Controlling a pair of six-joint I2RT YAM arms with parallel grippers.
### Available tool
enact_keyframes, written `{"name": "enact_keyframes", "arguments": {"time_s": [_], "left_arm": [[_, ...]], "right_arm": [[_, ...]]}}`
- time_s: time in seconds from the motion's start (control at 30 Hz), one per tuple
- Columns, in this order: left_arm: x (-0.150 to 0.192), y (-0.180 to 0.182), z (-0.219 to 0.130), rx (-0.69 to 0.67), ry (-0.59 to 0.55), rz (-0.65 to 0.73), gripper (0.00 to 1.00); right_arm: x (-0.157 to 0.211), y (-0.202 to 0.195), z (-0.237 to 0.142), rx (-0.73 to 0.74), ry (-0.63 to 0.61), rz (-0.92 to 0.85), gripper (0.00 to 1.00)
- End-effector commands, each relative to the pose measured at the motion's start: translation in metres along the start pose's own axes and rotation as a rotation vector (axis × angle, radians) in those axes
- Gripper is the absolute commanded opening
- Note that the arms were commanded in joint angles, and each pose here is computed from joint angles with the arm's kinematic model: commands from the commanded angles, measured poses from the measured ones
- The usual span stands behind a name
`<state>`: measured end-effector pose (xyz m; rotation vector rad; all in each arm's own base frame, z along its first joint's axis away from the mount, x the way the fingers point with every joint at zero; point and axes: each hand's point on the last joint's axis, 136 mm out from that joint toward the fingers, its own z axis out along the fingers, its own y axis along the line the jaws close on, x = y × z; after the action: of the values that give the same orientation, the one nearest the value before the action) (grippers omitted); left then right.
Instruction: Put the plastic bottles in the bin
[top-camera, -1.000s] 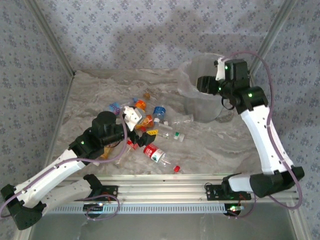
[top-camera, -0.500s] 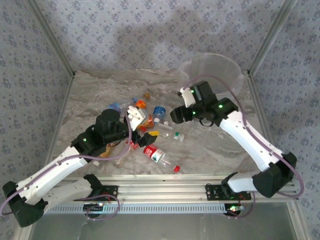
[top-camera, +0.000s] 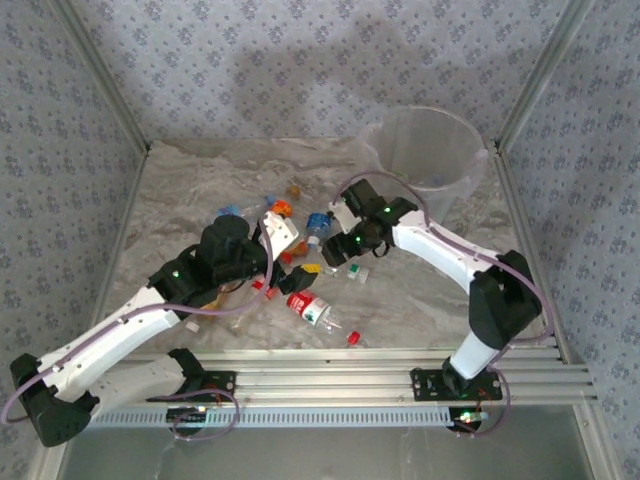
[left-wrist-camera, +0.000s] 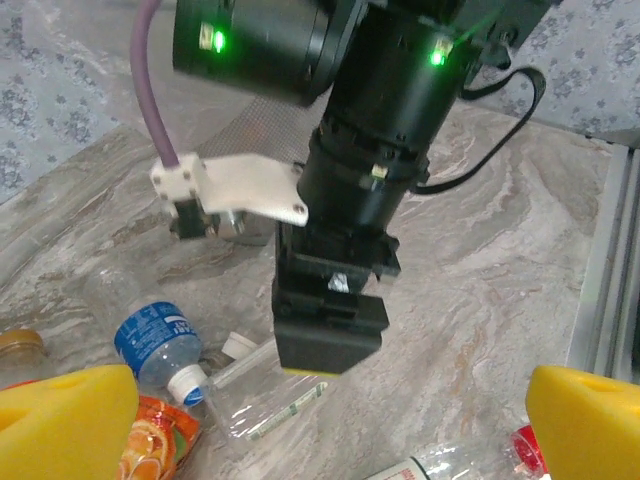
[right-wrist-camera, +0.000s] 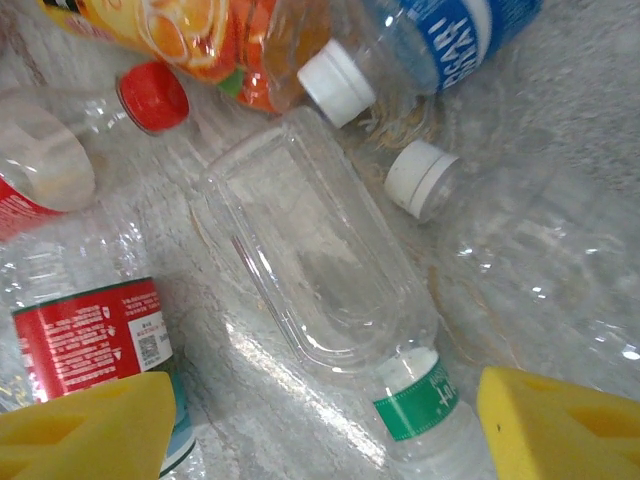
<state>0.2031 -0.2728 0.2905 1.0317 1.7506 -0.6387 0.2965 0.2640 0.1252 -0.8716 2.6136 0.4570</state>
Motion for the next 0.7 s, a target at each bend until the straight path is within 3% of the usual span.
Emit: {"name": "enact_keyframes", "arguments": {"time_s": [0.0,0.37,0.67], "left_arm": [[-0.009,0.002,-0.003,-0.021,-0.003,0.02,1.0],[-0.004,-0.003,0.006,0.007,0.029,0.016,1.0],[-0.005,-0.005,0.005,0.012,0.026,0.015,1.0]], "right_arm": [[-0.008,0.001,0.008,0.028,0.006,-0.064,0.82],[-0.002,0.002,0.038,0.077,0.087,-0.138,0.84],[0.005,0.0,0.062,0.212,0.179,-0.249,0.84]]}}
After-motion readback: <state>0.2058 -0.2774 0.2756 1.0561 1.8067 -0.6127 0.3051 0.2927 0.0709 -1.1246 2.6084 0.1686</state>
